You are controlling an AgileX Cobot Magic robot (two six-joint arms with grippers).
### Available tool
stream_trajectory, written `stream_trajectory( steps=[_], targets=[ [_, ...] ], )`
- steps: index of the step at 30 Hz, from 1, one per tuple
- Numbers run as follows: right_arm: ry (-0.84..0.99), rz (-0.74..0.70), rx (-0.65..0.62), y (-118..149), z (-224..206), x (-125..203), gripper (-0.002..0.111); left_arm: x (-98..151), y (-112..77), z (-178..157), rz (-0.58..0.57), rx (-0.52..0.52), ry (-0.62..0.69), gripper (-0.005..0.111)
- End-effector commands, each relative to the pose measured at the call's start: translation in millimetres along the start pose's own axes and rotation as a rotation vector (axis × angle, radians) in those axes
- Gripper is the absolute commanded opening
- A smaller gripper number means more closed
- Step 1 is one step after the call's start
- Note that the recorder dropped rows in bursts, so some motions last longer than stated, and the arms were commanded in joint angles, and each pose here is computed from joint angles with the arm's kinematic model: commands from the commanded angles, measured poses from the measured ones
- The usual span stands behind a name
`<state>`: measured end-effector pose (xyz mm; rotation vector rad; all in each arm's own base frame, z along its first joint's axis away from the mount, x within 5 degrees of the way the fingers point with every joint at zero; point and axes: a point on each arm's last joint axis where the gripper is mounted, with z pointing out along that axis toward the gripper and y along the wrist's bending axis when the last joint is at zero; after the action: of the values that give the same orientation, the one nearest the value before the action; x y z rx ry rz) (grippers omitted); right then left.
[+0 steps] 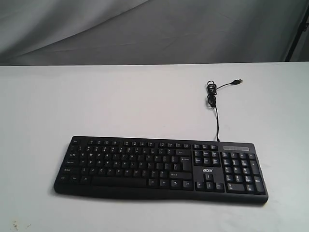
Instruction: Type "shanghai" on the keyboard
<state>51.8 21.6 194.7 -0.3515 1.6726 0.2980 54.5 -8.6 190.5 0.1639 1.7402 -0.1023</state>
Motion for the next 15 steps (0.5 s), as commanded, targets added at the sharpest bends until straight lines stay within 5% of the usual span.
stream_trajectory(
  steps=[1,15],
  targets=[
    [0.001,0.008,0.007,-0.4,-0.2,1.3,0.000,0.8,-0.2,0.1,-0.001,0.003,-0.004,0.000],
    [0.003,0.008,0.008,-0.5,-0.7,0.2,0.000,0.8,-0.2,0.1,-0.001,0.003,-0.004,0.000]
  ],
)
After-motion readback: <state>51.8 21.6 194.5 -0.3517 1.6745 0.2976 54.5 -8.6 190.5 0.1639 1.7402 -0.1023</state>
